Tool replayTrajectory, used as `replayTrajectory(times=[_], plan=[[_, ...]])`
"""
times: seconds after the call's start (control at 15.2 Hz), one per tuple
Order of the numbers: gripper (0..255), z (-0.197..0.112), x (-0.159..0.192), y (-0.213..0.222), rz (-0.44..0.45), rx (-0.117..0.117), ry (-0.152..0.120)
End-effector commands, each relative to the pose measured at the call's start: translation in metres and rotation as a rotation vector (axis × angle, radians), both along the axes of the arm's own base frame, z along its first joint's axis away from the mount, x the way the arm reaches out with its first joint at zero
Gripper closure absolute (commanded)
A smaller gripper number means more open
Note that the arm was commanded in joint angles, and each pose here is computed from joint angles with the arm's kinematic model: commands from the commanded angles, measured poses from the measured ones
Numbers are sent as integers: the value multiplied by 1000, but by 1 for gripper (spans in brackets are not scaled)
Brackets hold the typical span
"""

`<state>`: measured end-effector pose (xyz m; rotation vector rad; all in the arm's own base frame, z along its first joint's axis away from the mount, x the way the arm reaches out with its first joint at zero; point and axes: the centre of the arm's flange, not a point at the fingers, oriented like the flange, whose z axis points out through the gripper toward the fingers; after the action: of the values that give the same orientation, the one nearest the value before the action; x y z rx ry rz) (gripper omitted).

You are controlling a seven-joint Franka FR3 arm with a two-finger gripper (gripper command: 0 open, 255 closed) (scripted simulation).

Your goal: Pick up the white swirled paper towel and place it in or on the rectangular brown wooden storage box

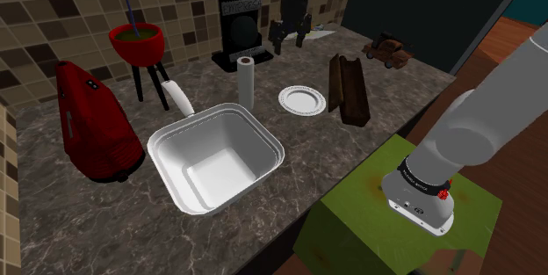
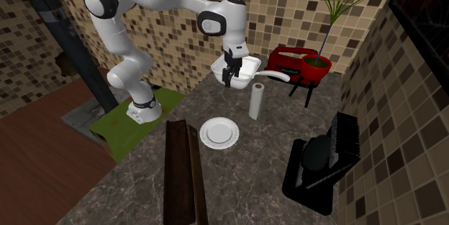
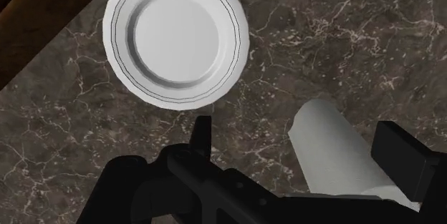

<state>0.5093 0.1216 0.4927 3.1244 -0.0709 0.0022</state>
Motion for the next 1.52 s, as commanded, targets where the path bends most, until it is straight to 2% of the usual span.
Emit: replayTrajectory(times=[0.0,0.66,1.12,1.45], plan=[[0,-7,20,15,-3,-1,-4],[0,-37,120,89,-17,-8,-24],[0,-74,121,88,-17,-8,-24],[0,-77,121,88,-17,-8,-24]])
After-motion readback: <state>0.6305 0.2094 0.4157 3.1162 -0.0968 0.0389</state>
